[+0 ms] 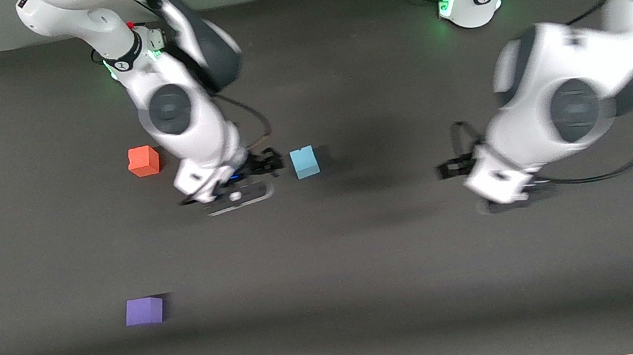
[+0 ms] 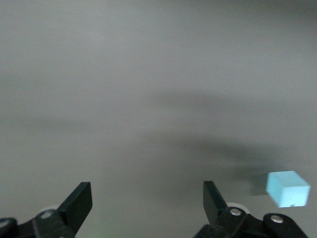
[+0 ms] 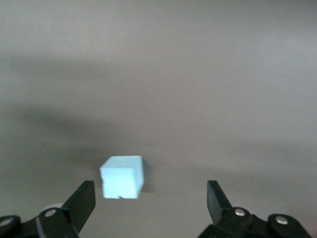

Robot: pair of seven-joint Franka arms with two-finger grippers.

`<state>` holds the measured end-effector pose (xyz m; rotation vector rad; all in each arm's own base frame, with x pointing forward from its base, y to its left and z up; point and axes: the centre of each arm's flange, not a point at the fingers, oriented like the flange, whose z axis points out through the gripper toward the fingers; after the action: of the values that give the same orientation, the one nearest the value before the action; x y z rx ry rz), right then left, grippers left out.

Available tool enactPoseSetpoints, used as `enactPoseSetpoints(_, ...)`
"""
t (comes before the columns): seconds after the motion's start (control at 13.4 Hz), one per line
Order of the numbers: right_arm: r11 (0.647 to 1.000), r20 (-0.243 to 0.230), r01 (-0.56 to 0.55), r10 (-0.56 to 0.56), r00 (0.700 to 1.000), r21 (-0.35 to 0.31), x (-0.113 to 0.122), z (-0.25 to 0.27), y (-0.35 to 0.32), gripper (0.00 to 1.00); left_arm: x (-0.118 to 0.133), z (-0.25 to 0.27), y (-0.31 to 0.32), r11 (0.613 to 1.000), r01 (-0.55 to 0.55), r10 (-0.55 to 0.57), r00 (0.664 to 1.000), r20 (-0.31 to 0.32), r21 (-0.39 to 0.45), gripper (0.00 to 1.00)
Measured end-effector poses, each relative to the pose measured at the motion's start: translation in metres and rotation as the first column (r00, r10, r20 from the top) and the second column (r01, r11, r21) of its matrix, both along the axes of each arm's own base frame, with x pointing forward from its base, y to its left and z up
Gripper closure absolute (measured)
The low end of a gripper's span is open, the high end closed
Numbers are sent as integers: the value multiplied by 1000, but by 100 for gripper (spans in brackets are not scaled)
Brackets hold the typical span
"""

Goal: Place blue block between orange and purple blocks
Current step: 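Set down the blue block while the right gripper reaches toward it, then grasp the blue block with the right gripper while the left gripper retracts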

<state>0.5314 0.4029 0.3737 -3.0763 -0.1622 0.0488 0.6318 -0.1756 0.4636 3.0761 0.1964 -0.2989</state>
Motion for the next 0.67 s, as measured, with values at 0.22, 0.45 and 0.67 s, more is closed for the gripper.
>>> enactPoseSetpoints(0.22, 999, 6, -36, 36, 999, -37, -45, -74, 70, 0, -1, 27, 97, 999, 38, -38, 999, -15, -19, 0)
enactPoseSetpoints(0.45, 998, 55, -58, 59, 997, -27, -69, -124, 80, 0, -20, 52, 157, 998, 58, -57, 998, 8, -25, 0)
enactPoseSetpoints(0.67, 998, 66, -48, 50, 997, -38, -78, -157, 61, 0, -44, 81, 161, 998, 60, -59, 997, 43, -8, 0)
